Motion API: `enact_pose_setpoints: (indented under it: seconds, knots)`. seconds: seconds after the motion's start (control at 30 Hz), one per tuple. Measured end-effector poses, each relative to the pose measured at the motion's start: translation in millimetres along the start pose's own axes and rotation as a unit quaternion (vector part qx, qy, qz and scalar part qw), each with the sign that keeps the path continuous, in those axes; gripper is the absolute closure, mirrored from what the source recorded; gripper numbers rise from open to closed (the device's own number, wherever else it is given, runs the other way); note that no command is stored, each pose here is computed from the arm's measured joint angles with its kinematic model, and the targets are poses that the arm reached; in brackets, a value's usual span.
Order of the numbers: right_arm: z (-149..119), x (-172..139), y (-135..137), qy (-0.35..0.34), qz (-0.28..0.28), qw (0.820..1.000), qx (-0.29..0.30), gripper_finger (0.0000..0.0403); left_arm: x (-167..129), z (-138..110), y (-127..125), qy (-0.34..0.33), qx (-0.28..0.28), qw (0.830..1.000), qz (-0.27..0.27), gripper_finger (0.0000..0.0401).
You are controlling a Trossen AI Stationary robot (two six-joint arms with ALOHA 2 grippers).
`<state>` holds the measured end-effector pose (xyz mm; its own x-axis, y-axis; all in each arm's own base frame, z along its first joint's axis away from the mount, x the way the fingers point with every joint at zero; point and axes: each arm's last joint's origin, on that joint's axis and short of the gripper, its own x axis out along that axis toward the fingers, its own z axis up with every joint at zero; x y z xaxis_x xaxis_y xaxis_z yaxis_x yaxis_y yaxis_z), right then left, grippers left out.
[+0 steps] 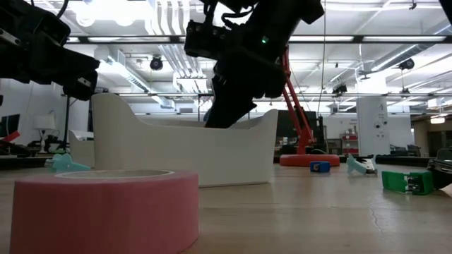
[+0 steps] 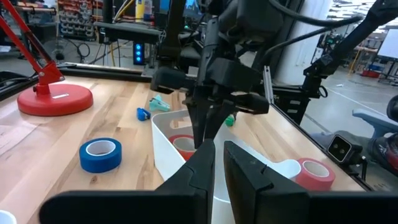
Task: Pick and place Stapler, Stapler remover, tape
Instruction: Put the orange tape into the bottom white bin, then put the pink tape into the bottom white bin
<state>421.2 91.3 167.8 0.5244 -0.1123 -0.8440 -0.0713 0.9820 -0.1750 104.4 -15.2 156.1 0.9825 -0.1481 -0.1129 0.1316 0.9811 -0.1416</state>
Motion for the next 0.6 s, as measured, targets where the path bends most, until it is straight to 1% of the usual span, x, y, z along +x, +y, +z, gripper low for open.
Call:
enact_pose_setpoints:
  seconds: [0.17,0.27,0.6]
  knots:
    - [1,3,1,0.002,-0.001,1.0,0.0,0.037,0,0,0,0.0,0.0,1.0,0.0,0.0362]
    - [1,1,0,0.0,0.0,1.0,0.002,0.0359,0,0,0,0.0,0.0,1.0,0.0,0.0362]
    - [10,-16,-1,-0.02,0.004,1.0,0.007,0.028,0,0,0,0.0,0.0,1.0,0.0,0.0362]
